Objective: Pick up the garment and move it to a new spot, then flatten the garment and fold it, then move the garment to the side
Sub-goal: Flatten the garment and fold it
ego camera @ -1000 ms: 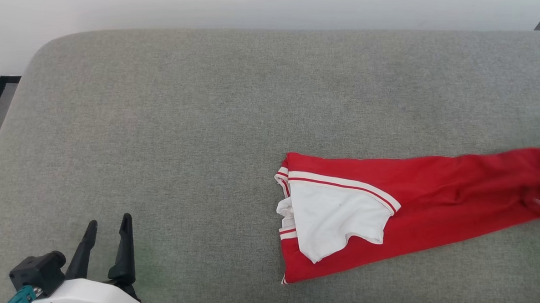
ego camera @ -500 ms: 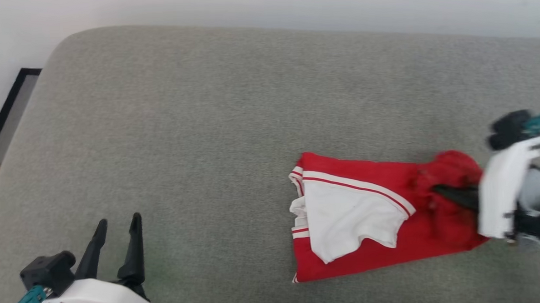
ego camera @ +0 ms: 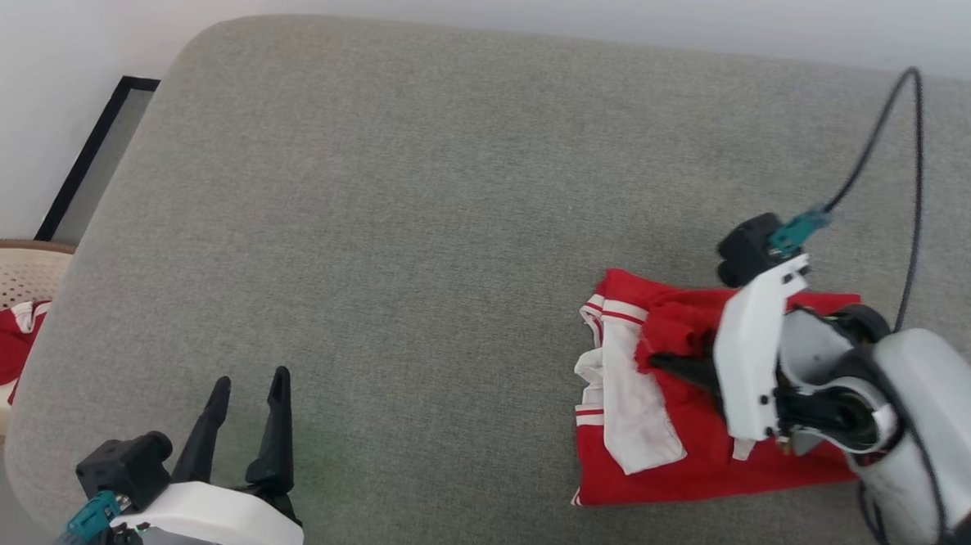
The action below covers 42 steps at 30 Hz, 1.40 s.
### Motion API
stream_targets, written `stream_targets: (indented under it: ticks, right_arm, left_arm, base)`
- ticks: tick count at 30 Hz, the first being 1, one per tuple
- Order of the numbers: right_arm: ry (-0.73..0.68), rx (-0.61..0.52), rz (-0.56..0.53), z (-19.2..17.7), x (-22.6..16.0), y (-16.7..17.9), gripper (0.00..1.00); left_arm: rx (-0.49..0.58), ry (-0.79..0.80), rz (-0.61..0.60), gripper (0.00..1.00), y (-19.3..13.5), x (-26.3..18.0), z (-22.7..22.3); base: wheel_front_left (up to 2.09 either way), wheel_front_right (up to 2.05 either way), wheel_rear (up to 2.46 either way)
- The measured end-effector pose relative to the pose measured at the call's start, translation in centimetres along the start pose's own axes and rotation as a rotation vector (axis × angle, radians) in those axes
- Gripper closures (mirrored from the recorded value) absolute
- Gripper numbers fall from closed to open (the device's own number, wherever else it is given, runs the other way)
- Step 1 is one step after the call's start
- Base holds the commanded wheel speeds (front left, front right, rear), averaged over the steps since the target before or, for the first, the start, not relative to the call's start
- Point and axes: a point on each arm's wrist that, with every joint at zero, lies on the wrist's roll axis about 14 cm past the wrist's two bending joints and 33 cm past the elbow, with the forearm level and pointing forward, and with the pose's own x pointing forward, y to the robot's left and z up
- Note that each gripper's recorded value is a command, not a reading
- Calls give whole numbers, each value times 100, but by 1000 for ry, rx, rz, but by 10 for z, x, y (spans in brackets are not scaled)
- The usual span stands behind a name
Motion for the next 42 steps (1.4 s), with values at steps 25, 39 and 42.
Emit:
stream_targets:
  ticks: [25, 39, 42]
  right_arm:
    - [-341, -39, -164, 46, -85, -39, 0]
    - [-742, -64, -492, 24, -190, -92, 0]
    - [-803, -88, -567, 10, -209, -100, 0]
  left_arm:
    - [0, -32, -75, 0, -20, 18, 9]
    - [43, -49, -134, 0, -31, 19, 17]
    - [76, -58, -148, 0, -33, 17, 19]
  base:
    - [0, 0, 0]
    - [0, 0, 0]
    - [0, 0, 0]
